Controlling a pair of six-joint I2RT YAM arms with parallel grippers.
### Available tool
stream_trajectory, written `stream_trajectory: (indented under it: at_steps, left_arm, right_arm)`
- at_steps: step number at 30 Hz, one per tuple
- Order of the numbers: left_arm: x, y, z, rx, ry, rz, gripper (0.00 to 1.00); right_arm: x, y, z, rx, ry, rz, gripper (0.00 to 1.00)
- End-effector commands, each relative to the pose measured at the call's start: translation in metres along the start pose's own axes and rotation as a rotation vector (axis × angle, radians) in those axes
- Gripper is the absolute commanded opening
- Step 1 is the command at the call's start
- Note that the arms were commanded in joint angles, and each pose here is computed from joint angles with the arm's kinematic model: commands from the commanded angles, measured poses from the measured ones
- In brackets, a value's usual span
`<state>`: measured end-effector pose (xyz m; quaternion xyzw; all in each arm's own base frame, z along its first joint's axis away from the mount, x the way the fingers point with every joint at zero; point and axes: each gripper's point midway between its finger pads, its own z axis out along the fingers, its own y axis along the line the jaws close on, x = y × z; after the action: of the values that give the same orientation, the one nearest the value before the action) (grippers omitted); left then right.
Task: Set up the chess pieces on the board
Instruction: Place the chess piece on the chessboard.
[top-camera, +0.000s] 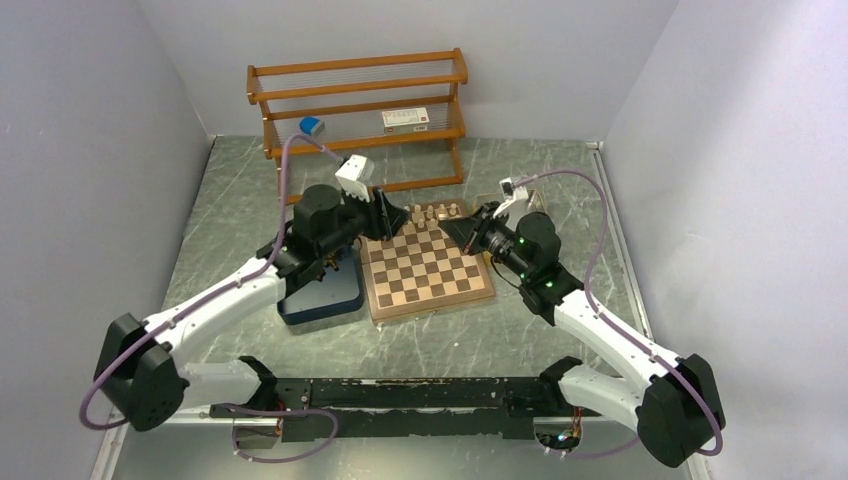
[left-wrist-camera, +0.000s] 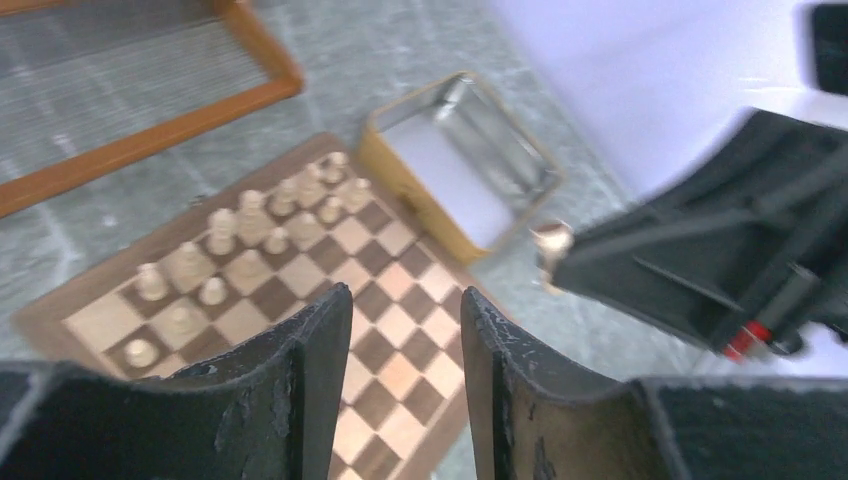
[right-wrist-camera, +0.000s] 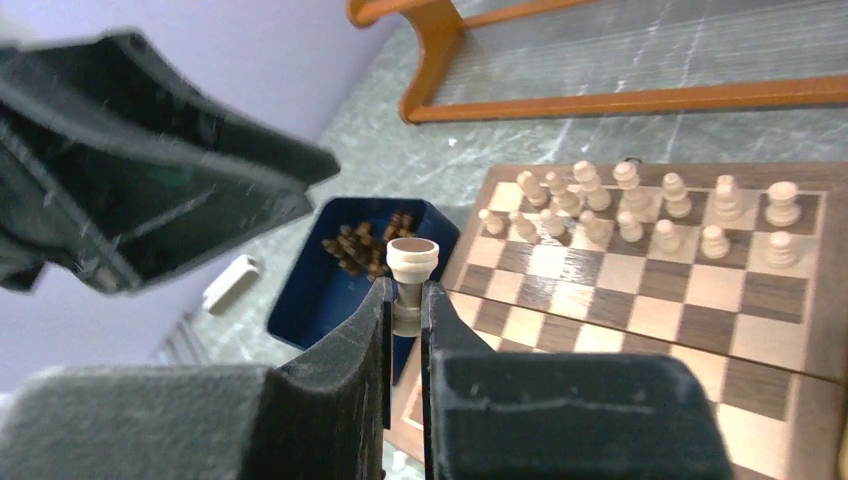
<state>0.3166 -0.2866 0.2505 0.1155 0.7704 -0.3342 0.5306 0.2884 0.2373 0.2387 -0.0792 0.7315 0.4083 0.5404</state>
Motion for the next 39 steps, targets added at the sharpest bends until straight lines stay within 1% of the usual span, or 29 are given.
stream_trajectory:
  at_steps: [1,3,6,8,10,11,13,15,17,20,23,25,27,29,32,35,37,38,39]
  left_arm:
    - [-0.010,-0.053,-0.026,0.306,-0.046,-0.037,0.52]
    - [-0.013,-0.061,-0.032,0.347,-0.045,-0.032,0.54]
    - [-0.017,-0.065,-0.035,0.350,-0.028,-0.019,0.57]
    - [-0.017,-0.069,-0.037,0.376,-0.026,-0.017,0.58]
    - [-0.015,-0.073,-0.038,0.412,-0.033,-0.028,0.60]
    - [-0.013,-0.075,-0.037,0.426,-0.028,-0.042,0.60]
    - [-0.013,-0.076,-0.036,0.421,-0.011,-0.069,0.60]
    - [-0.017,-0.074,-0.037,0.397,0.003,-0.103,0.60]
    - [-0.020,-0.067,-0.038,0.338,0.032,-0.153,0.60]
    - [-0.031,-0.070,-0.044,0.331,0.044,-0.201,0.59]
    - [-0.033,-0.067,-0.049,0.291,0.075,-0.191,0.61]
    - [-0.030,-0.062,-0.053,0.259,0.107,-0.144,0.64]
    - [-0.027,-0.059,-0.059,0.265,0.116,-0.065,0.65]
    - [-0.023,-0.058,-0.066,0.293,0.105,0.038,0.64]
    - [-0.019,-0.049,-0.074,0.294,0.076,0.197,0.62]
    - [-0.021,-0.050,-0.080,0.353,-0.005,0.373,0.64]
    - [-0.019,-0.045,-0.079,0.359,-0.032,0.479,0.66]
    - [-0.016,-0.046,-0.079,0.385,-0.033,0.548,0.67]
    - [-0.008,-0.051,-0.080,0.451,-0.019,0.636,0.69]
  right_arm:
    - [-0.039,0.020,0.002,-0.038,-0.134,0.220,0.06]
    - [-0.040,0.025,0.004,-0.055,-0.125,0.287,0.05]
    - [-0.038,0.028,0.008,-0.066,-0.104,0.358,0.04]
    - [-0.037,0.027,0.008,-0.073,-0.123,0.432,0.05]
    - [-0.040,0.033,0.008,-0.115,-0.147,0.475,0.05]
    - [-0.040,0.038,0.008,-0.153,-0.143,0.456,0.05]
    - [-0.037,0.049,0.009,-0.218,-0.101,0.356,0.06]
    - [-0.029,0.053,0.013,-0.245,-0.043,0.233,0.06]
    - [-0.022,0.057,0.014,-0.288,-0.006,0.131,0.06]
    - [-0.007,0.065,0.011,-0.363,0.074,0.020,0.06]
    - [0.008,0.070,0.006,-0.428,0.168,-0.066,0.06]
    - [0.016,0.068,0.004,-0.429,0.214,-0.072,0.05]
    - [0.020,0.068,0.002,-0.426,0.221,-0.027,0.05]
    - [0.020,0.068,0.003,-0.406,0.221,0.071,0.05]
    - [0.022,0.068,0.007,-0.349,0.258,0.278,0.04]
    - [0.024,0.062,0.012,-0.270,0.265,0.512,0.05]
    - [0.023,0.066,0.009,-0.290,0.245,0.652,0.05]
    - [0.019,0.071,0.007,-0.333,0.228,0.692,0.05]
    - [0.018,0.076,0.005,-0.362,0.231,0.725,0.05]
